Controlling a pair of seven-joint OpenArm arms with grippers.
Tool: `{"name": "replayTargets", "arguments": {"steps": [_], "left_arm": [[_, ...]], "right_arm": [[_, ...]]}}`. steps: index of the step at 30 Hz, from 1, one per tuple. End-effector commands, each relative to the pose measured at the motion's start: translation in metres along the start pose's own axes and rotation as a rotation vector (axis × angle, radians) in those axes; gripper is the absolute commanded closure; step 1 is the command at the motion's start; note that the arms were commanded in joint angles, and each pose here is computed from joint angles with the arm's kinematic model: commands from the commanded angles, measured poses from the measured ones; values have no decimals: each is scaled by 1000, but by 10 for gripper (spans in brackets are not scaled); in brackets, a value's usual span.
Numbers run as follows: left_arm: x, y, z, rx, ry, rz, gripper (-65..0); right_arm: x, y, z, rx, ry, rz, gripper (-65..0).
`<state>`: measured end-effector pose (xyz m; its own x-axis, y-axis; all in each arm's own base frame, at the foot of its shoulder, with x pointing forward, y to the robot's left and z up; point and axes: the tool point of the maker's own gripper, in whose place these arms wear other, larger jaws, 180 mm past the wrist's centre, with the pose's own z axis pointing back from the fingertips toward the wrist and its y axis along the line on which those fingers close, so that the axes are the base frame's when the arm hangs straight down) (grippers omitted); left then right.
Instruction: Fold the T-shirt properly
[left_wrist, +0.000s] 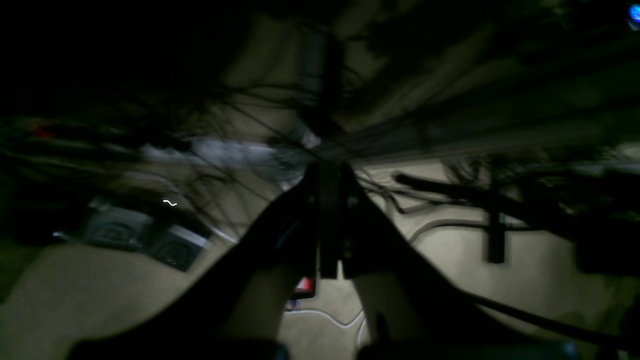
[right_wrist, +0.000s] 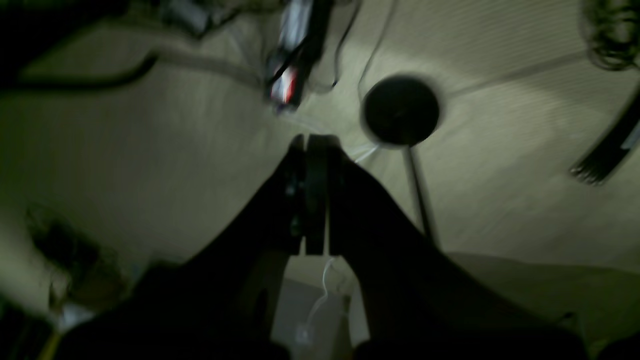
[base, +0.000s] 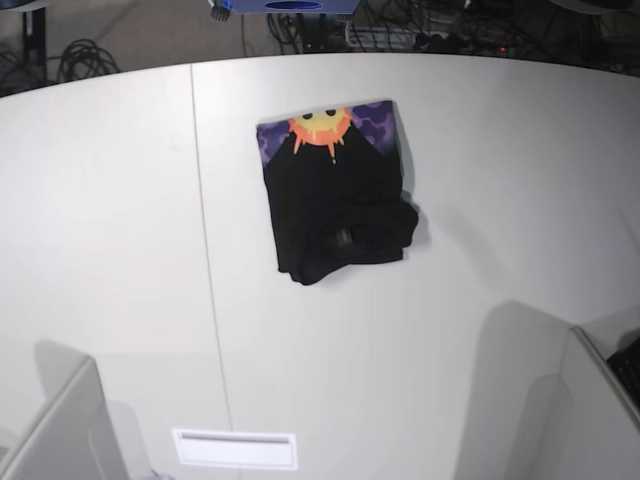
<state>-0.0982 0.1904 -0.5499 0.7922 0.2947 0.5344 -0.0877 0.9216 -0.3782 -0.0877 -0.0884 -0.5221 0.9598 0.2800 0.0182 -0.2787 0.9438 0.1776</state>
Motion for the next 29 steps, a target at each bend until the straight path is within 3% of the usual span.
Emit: {"name": "replayTargets", "arguments": {"steps": [1, 6, 11, 15, 21, 29], "left_arm": [[-3, 13, 5, 19, 29, -30, 0], [-19, 12, -27, -27, 189, -124, 0], [-28, 2, -49, -138, 354, -245, 0], [-42, 3, -56, -156, 524, -307, 0], [-31, -12, -77, -198, 510, -336, 0], [-36, -57, -99, -260, 473, -296, 0]], "right_arm": [[-10, 11, -6, 20, 17, 0, 0], [-14, 17, -59, -32, 6, -56, 0], [-53, 10, -115, -147, 93, -52, 0], [-44, -9, -120, -197, -45, 15, 0], [-26, -34, -118, -219, -113, 21, 0], [-34, -64, -112, -256, -106, 49, 0]]}}
